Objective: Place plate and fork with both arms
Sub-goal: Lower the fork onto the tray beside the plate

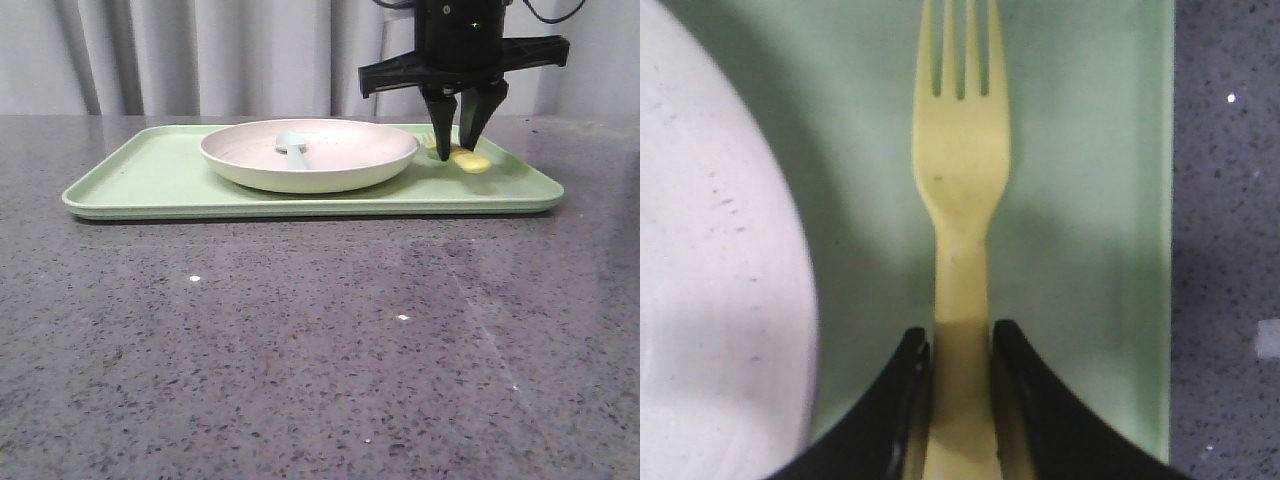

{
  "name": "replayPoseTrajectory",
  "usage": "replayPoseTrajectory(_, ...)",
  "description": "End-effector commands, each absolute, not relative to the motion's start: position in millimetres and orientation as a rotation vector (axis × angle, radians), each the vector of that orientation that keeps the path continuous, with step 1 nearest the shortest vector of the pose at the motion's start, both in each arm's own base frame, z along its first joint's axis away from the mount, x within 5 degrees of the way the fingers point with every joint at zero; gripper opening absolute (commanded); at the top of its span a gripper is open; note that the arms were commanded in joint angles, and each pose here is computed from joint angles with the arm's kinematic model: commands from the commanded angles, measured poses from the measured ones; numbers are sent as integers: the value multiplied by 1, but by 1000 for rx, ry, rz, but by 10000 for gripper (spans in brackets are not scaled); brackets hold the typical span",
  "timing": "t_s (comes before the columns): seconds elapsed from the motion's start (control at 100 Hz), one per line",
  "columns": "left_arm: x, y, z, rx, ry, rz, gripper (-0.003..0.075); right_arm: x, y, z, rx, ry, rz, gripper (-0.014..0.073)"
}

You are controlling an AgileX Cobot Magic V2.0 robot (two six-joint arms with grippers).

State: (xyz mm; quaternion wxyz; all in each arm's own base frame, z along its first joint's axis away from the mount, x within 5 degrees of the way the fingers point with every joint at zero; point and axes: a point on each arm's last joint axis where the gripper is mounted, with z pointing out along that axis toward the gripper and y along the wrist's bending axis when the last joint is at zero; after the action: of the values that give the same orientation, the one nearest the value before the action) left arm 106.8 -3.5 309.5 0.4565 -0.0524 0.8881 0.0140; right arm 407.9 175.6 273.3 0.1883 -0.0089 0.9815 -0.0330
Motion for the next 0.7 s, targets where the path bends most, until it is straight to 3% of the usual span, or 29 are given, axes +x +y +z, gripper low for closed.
replayPoseTrajectory(0.0,110,-4,323,-118,2105,13,513,402,169,309,-24,2663,-57,4)
replayPoseTrajectory(0.69,110,-4,323,-118,2105,13,513,402,169,309,-22,2671,-58,4)
